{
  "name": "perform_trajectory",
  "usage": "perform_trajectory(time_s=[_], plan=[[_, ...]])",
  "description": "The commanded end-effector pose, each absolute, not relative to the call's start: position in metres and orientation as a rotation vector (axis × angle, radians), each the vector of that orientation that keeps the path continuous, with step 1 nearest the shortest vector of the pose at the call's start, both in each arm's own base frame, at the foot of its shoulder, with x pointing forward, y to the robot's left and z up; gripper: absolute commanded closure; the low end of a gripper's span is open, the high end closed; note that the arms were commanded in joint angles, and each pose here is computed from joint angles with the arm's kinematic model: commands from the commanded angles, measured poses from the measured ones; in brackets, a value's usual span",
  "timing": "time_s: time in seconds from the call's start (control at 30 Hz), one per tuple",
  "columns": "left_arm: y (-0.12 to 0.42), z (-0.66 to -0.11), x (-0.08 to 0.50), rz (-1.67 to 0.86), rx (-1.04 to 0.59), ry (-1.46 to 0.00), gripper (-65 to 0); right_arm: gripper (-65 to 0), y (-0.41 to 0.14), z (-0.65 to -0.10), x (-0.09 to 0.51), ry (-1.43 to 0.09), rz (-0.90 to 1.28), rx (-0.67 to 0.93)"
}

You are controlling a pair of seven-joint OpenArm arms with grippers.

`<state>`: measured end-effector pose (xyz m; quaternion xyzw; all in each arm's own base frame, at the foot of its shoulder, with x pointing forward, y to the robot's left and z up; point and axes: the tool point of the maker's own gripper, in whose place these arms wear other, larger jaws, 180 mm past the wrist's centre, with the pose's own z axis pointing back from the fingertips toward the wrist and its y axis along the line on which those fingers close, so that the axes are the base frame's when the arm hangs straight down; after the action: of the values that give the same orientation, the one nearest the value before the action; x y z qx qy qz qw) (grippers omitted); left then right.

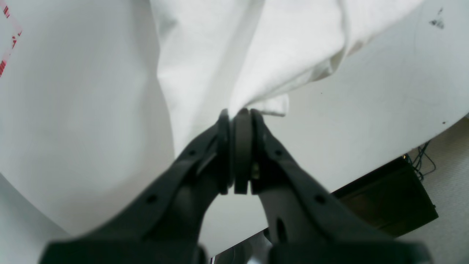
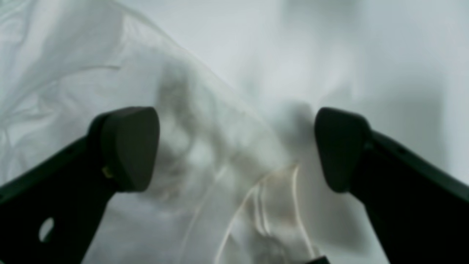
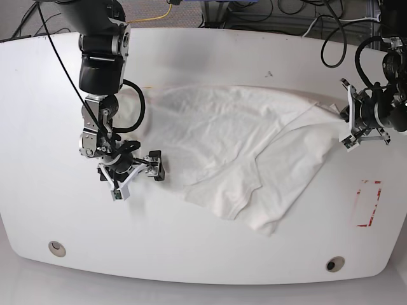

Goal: Layout the t-shirt on the table in an organized manner, then fold the t-shirt properly
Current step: 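Lower the shirt and regrasp the hem with the right gripper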

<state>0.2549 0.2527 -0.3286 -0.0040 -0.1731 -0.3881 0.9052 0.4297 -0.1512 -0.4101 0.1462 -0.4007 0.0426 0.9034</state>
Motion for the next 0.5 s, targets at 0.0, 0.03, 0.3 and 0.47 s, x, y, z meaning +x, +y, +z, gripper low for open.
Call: perform_trajectory(time_s=[0.0,0.03,0.3,0.47], plan=[[0.259,-0.317,0.263,-0.809,0.024,-0.383,-0.3,-65.0,-0.153,-0.399,0.437,-0.86,0.099,0.299],[0.259,-0.317,0.263,-0.809,0.024,-0.383,-0.3,-65.0,-0.153,-0.4,0.436,-0.859,0.1,0.3],[0.258,-0.317,0.263,-0.809,0.022,-0.383,-0.3,-65.0,-0.131,-0.403,0.424,-0.851,0.198,0.336],[0.258,-0.317,0.263,-0.809,0.022,-0.383,-0.1,-60.1,-0.12,-0.406,0.418,-0.836,0.251,0.359]])
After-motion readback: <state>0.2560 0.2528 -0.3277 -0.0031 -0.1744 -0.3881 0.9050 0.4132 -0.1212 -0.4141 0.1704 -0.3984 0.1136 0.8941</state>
